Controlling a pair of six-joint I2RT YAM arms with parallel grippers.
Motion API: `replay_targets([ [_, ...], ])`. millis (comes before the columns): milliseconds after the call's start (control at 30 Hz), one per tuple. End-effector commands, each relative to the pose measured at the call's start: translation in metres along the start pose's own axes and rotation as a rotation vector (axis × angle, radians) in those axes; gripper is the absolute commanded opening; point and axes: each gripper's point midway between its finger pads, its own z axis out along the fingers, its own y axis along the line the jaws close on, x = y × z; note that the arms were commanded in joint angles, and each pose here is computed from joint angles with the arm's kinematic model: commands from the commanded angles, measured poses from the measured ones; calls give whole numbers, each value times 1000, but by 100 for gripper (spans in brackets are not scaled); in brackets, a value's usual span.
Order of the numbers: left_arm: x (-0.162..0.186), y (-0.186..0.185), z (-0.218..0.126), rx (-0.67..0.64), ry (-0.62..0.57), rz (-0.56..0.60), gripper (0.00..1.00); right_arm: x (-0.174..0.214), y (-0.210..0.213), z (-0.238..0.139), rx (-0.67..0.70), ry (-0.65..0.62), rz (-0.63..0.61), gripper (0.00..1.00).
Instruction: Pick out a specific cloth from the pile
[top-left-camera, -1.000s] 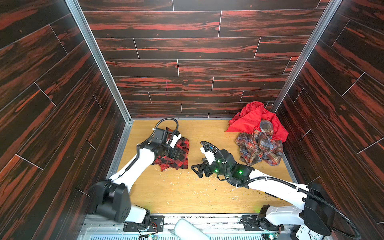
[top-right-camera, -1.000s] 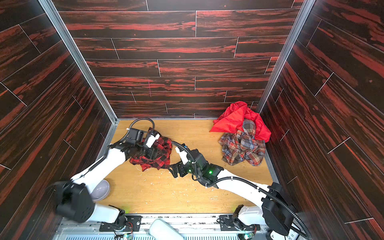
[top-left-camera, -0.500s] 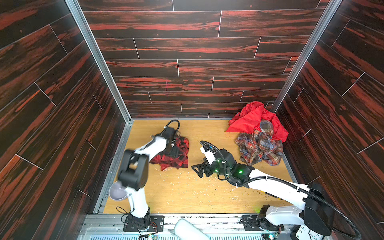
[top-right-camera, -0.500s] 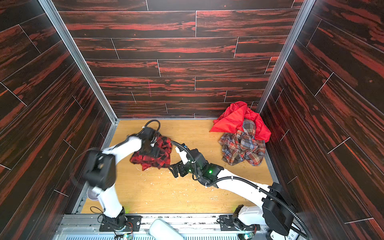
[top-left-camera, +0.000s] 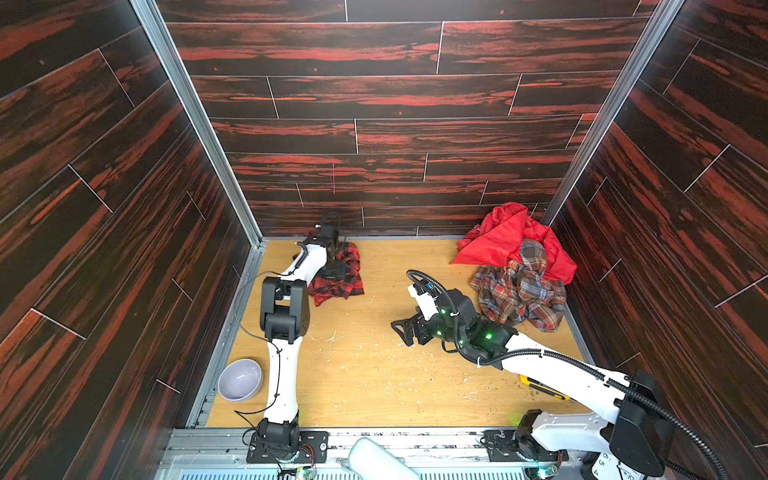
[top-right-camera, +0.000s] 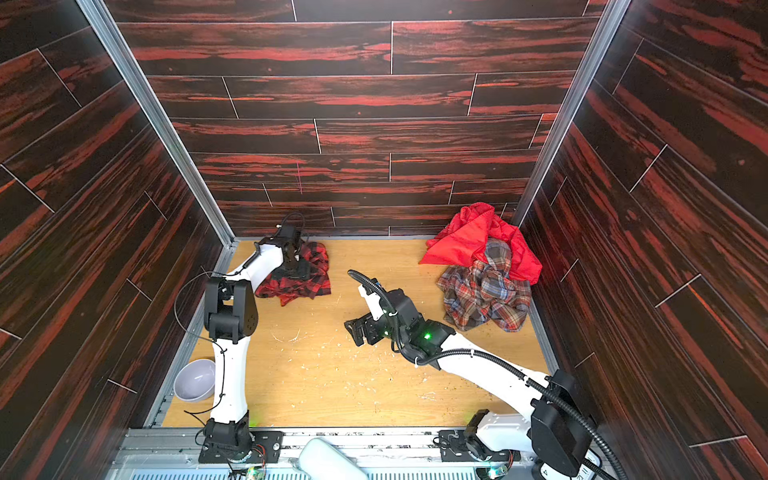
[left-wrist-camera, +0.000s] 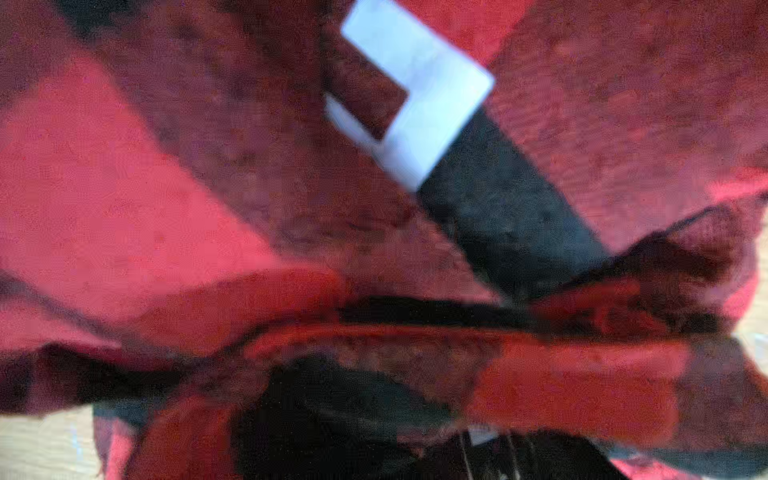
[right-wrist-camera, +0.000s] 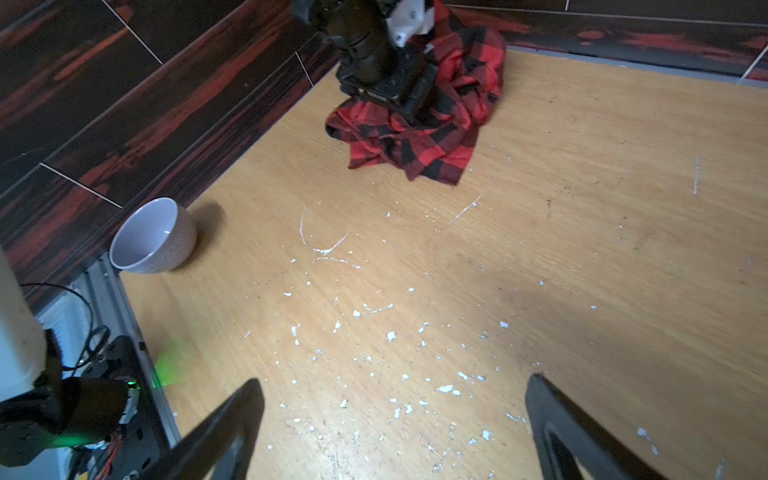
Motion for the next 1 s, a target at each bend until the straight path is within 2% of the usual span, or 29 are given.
replay_targets([
  [0, 5, 7, -33, -8, -13, 13, 95, -19, 1, -13, -12, -40, -6, 99],
  [33, -2, 9, -46, -9, -63, 16, 99, -23, -3, -15, 7, -52, -6, 99],
  [267, -42, 23, -169, 35, -468, -16, 99, -62, -53, -56, 126, -213, 64, 99],
  [367, -31, 35, -220, 34, -580, -38, 99, -68, -74, -76, 183, -251, 71, 99],
  [467, -1, 61, -256, -30, -717, -113, 99, -65, -106, -106, 268, -321, 117, 99],
  [600, 70, 112, -243, -270, -887, -199, 99, -40, -168, -151, 496, -400, 201, 99],
  [733, 127, 147, -198, -479, -813, -256, 99, -4, -220, -175, 707, -421, 198, 99],
  [833, 135, 147, -174, -449, -797, -335, 99, 26, -257, -185, 867, -439, 219, 99],
  [967, 141, 152, -140, -502, -727, -327, 99, 62, -290, -178, 1000, -415, 185, 99],
])
